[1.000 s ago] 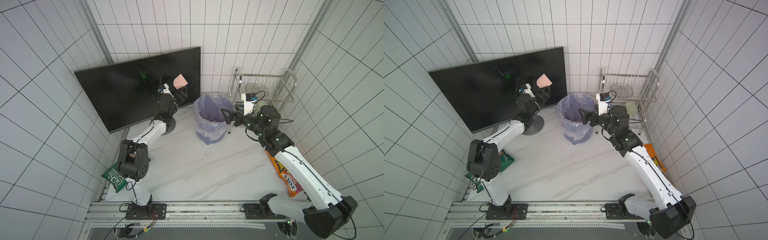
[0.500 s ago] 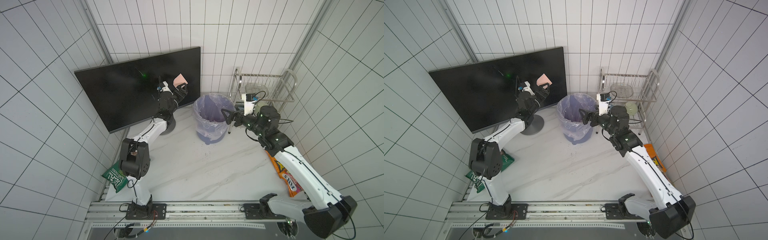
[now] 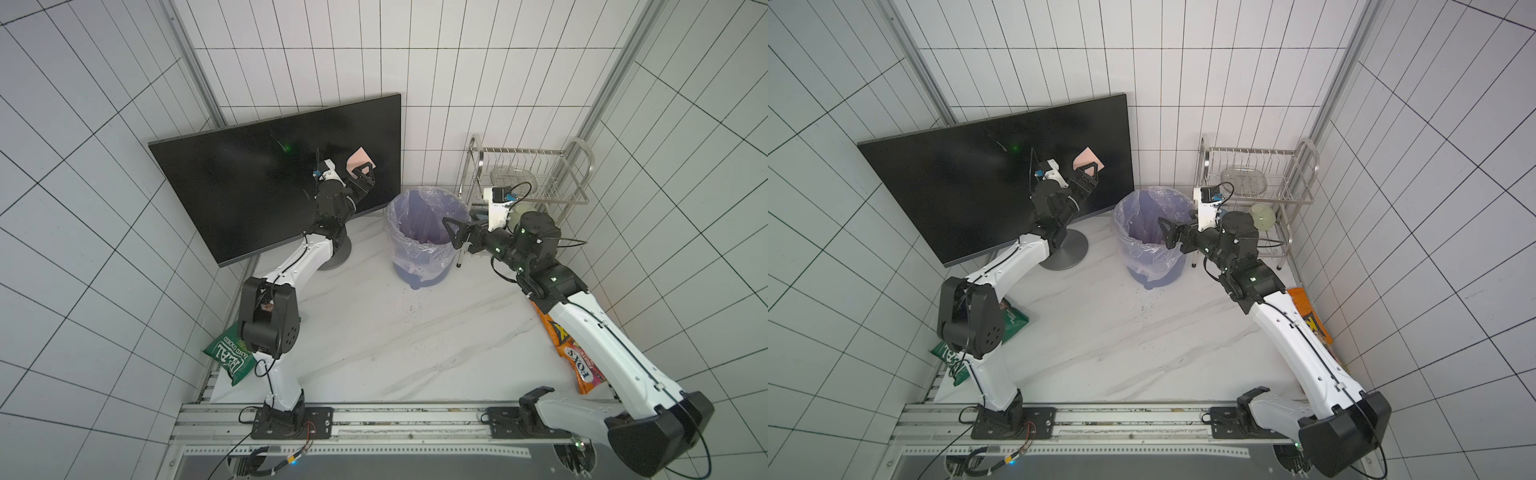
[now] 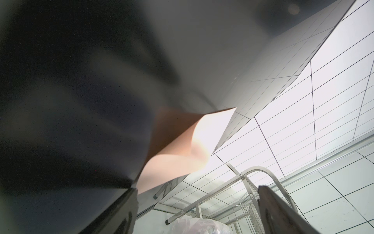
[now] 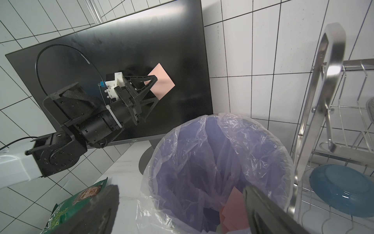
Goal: Remove the sticky note from the monitor
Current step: Tear off the sticky note from the monitor.
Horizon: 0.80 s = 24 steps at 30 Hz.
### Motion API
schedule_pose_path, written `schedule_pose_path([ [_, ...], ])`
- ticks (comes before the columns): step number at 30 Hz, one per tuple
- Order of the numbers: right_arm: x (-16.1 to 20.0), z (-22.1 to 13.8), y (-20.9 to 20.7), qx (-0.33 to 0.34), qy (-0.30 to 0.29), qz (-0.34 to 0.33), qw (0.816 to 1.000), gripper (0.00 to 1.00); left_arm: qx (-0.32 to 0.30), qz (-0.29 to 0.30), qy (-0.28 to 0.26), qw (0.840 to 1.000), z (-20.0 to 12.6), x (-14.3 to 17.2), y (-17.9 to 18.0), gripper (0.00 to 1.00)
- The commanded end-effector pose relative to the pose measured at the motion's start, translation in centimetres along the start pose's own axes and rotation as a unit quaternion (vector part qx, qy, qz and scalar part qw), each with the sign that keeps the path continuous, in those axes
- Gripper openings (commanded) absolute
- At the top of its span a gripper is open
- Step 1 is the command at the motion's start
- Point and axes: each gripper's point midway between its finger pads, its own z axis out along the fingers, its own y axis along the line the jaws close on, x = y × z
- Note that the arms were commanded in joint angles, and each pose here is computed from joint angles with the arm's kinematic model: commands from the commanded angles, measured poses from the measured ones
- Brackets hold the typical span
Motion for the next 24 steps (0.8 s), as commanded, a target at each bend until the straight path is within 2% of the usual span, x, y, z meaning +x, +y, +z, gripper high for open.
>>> schedule_pose_path([
  [1, -0.5, -0.2, 0.1, -0.006, -0.011, 0.001, 1.0, 0.99, 0.005, 0.003, -0.015, 1.0, -0.1, -1.5, -1.0, 0.92],
  [24, -0.5, 0.1, 0.1, -0.01, -0.015, 0.004, 1.0, 0.99, 0.017, -0.005, 0.002, 1.0, -0.4, -1.9, -2.8, 0.87],
])
